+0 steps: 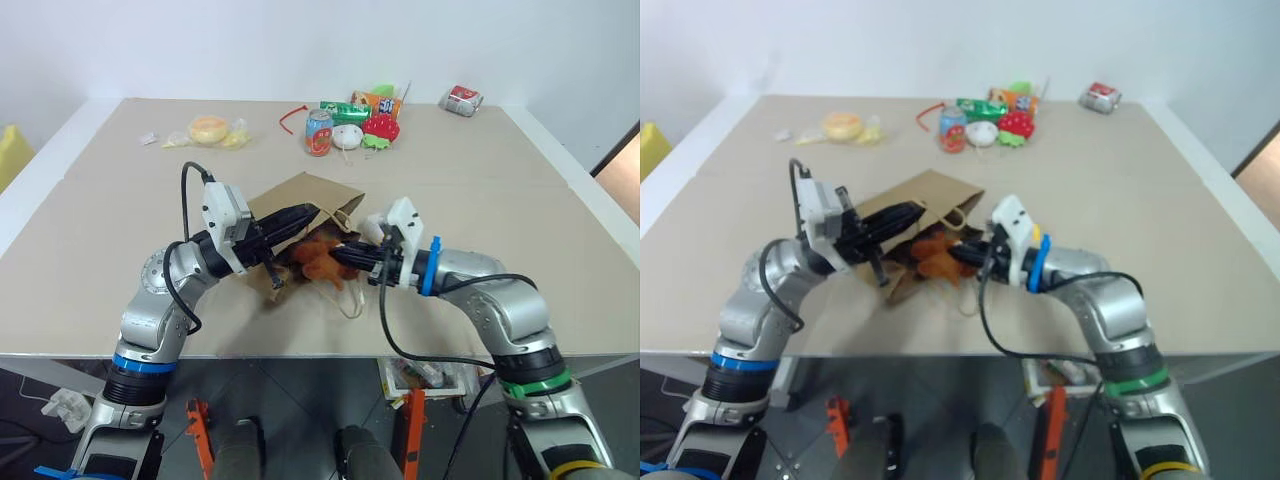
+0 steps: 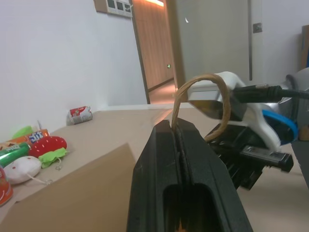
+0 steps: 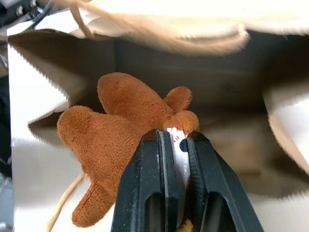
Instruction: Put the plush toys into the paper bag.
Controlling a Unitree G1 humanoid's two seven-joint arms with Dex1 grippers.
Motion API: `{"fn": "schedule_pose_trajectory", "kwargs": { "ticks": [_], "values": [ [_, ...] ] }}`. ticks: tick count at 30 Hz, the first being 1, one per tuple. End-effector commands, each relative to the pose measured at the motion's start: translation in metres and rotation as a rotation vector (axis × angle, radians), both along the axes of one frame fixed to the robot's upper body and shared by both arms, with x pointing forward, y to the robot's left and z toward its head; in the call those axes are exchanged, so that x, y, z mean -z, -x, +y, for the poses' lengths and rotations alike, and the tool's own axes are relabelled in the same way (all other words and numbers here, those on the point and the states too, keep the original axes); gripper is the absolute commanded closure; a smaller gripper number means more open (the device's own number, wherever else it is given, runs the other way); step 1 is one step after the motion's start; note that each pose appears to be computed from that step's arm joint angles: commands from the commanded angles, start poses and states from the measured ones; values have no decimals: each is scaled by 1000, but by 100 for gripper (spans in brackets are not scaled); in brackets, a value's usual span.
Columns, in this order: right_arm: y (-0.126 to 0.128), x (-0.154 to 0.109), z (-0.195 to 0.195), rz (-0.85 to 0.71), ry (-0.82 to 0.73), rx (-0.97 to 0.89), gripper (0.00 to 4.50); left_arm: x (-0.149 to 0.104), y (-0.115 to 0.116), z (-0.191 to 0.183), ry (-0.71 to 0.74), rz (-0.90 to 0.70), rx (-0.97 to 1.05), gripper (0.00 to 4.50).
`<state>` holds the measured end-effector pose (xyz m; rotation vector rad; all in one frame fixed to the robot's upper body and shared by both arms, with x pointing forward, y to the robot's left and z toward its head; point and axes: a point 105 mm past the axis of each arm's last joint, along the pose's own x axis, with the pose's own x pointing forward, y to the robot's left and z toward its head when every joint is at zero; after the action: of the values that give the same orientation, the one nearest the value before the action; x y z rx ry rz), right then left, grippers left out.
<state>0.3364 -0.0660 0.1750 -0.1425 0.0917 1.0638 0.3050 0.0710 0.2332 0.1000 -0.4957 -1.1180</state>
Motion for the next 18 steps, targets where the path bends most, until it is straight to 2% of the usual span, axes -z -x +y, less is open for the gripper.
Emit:
{"fn": "schedule_pose_trajectory", "kwargs": {
  "ticks": [1,6,12,13,18],
  "values": [
    [-10,-11,12,-58,-16,31,444,-12,4,-1,9,-53,16,450],
    [-36,-11,21,-41,-61,174,444,-13,4,-2,12,-53,19,450],
    [-49,-11,36,-1,-127,253,444,-13,4,-2,13,-54,21,450],
    [-49,-11,38,14,-145,250,364,-13,4,-3,13,-54,22,450],
    [-44,-16,36,64,-202,212,194,-13,4,-3,14,-54,21,450]
  ]
}}
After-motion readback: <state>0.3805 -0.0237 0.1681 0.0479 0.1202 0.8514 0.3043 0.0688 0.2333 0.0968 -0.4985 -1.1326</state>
